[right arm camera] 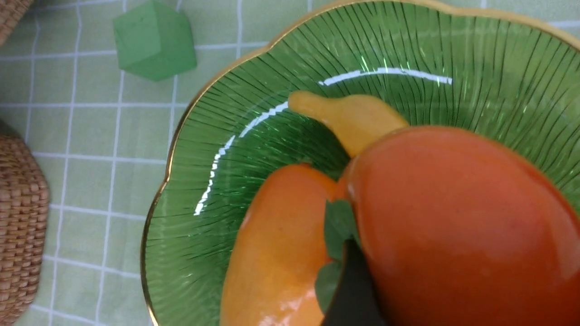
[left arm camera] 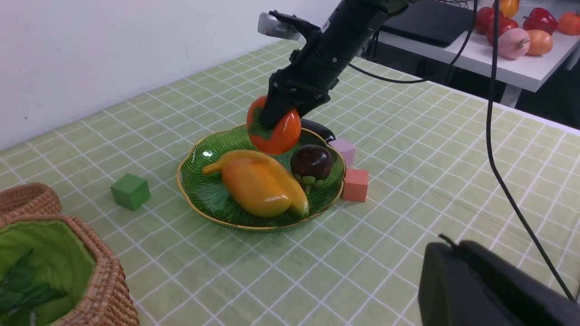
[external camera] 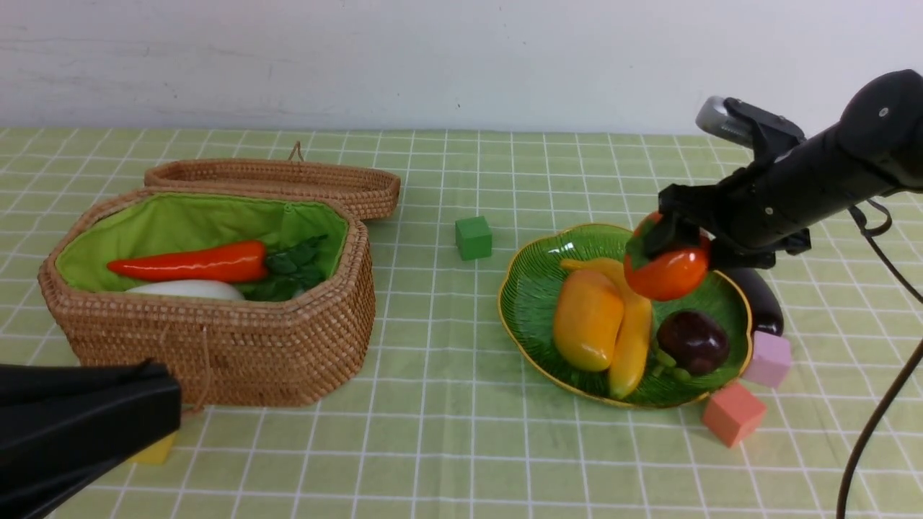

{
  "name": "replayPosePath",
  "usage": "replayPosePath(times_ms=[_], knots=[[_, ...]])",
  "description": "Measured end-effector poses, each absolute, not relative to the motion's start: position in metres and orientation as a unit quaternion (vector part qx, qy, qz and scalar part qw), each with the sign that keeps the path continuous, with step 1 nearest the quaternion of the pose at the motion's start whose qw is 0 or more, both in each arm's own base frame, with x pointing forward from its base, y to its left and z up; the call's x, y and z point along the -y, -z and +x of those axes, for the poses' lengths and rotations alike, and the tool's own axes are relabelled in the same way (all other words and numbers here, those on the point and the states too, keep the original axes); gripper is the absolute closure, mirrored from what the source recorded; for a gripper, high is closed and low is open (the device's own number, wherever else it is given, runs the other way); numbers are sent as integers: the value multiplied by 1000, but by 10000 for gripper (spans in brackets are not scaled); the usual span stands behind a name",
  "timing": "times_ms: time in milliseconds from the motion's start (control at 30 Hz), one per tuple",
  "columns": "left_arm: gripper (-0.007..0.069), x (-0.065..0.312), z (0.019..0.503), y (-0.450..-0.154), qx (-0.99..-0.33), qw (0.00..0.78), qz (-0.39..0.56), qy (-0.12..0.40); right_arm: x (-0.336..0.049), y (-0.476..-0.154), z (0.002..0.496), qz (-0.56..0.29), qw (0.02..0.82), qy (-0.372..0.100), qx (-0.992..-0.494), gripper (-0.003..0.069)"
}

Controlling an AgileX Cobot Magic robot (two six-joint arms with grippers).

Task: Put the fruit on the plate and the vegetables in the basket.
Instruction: Grab a tomato with your right arm and place it on the plate on the right, then grab an eggplant with your right arm and place it in the basket on the left.

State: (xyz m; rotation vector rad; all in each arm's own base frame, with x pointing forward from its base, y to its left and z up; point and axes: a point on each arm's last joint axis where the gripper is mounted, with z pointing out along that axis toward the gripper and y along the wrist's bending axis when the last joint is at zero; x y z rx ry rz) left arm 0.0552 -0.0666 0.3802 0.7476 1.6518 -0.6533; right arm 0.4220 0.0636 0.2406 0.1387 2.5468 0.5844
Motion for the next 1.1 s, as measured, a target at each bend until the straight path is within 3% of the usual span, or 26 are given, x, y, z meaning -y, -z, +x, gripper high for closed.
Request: replayPosePath(times_ms=[167, 233, 367, 667, 833, 933, 967, 1100], knots=[[636, 67, 55, -380, -704, 571, 319, 278, -62, -237, 420, 35, 245, -199, -948, 142], [636, 67, 55, -380, -704, 571, 319, 278, -61, -235, 417, 23, 232, -189, -954, 71], [635, 67, 55, -380, -704, 571, 319, 278, -59, -238, 415, 9, 213, -173, -961, 1], [634, 67, 55, -380, -704, 571, 319, 278, -50, -278, 410, 6, 201, -118, -972, 1], [633, 67, 55, -380, -704, 571, 319, 278, -45, -317, 396, -12, 202, -94, -975, 60], [633, 66, 55, -379, -706, 568, 320, 277, -36, -341, 382, -26, 215, -46, -975, 162], [633, 66, 55, -379, -707, 567, 320, 276, -35, -342, 381, -26, 216, -43, -975, 162], [633, 65, 54, -373, -727, 543, 328, 264, -13, -337, 383, 9, 203, 1, -979, 280]])
